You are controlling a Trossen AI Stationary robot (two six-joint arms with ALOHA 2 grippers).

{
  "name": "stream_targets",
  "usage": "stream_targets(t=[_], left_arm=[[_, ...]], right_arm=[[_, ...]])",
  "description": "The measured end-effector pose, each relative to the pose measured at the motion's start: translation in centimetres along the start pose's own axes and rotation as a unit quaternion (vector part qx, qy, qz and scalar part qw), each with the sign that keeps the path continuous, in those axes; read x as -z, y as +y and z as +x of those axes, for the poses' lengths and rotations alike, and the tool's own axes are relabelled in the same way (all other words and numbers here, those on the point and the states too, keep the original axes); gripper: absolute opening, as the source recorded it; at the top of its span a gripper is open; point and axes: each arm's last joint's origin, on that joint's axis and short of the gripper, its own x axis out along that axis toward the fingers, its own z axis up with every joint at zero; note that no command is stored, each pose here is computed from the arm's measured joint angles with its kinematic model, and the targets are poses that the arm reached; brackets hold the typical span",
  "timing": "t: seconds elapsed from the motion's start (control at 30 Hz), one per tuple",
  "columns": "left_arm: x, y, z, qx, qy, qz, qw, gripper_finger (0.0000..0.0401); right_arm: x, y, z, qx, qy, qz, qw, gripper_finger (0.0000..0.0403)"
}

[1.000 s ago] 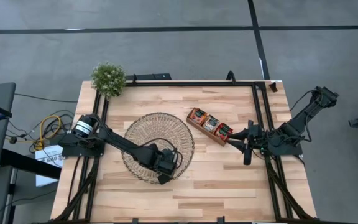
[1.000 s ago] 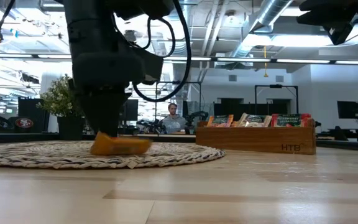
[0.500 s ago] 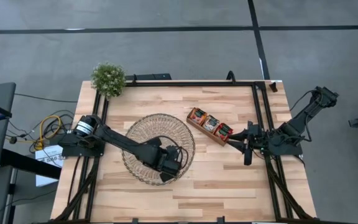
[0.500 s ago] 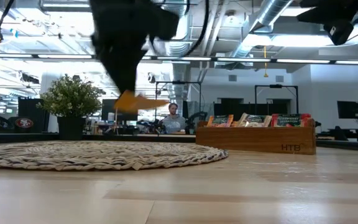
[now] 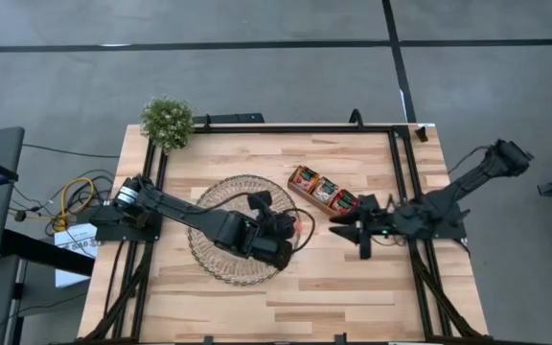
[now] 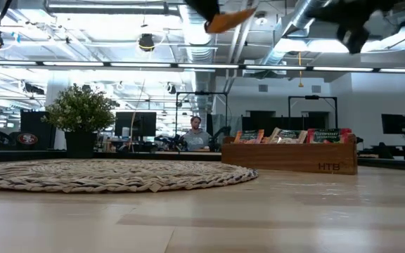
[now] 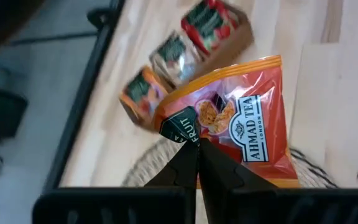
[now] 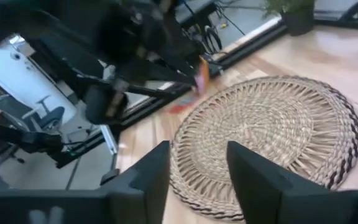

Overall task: Pick & Place Tea
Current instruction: Put the orange tea bag into the left section of the wooden organizer

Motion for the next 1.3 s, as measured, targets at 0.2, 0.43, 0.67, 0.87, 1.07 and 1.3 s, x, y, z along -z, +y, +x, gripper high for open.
stream_targets(t=[0.2, 0.43, 0.67, 0.87, 1.07, 1.3], left_arm=[[-1.1, 0.2, -0.4, -0.013, -0.039, 0.037, 0.998, 0.0000], [-1.2, 0.2, -0.1, -0.021, -0.041, 0.093, 0.995, 0.0000], [-1.7, 0.6, 0.3, -0.025, -0.048, 0.141, 0.989, 0.0000], [-2.5, 0.6, 1.4, -0.028, -0.068, 0.180, 0.981, 0.0000], [-2.6, 0.7, 2.4, -0.027, -0.064, 0.196, 0.978, 0.0000], [-2.7, 0.5, 2.5, -0.026, -0.068, 0.213, 0.974, 0.0000]], right_arm=[[-0.8, -1.7, 2.2, -0.008, 0.008, 0.018, 1.000, 0.0223], [-2.4, -3.3, 3.4, -0.052, 0.007, 0.040, 0.998, 0.0250], [-3.8, -4.3, 3.7, -0.068, 0.005, 0.049, 0.996, 0.0244], [-4.7, -4.5, 4.3, -0.061, 0.032, 0.041, 0.997, 0.0244], [-4.8, -4.4, 5.2, -0.056, 0.049, 0.036, 0.997, 0.0244], [-4.7, -4.6, 6.7, -0.041, 0.064, 0.037, 0.996, 0.0244]])
